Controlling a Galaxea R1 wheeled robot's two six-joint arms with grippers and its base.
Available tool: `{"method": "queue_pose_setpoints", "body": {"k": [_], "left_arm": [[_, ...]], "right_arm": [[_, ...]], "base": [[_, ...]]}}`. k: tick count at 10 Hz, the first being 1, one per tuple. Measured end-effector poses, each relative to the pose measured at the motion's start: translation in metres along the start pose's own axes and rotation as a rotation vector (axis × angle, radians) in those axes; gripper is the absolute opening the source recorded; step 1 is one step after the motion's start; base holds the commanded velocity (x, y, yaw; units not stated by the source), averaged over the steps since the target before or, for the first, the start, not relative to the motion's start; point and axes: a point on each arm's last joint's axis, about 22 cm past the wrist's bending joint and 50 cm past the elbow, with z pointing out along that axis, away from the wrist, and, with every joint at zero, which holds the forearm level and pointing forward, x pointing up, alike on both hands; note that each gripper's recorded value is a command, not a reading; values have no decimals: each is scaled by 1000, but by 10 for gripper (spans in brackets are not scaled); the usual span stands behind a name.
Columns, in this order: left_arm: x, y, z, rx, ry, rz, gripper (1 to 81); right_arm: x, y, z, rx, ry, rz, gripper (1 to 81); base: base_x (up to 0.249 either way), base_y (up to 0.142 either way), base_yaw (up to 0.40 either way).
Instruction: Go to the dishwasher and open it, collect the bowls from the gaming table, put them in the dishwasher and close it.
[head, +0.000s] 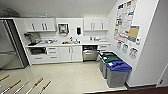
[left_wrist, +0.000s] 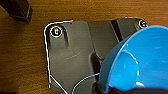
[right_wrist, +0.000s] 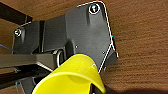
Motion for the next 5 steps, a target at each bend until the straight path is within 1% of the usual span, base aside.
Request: {"method": "queue_pose_setpoints", "body": {"k": [5], "left_arm": [[0,1,0,-1,0,0,10]], "right_arm": [[2,0,0,1,2,-1,10]], "base": [[202,0,0]]}}
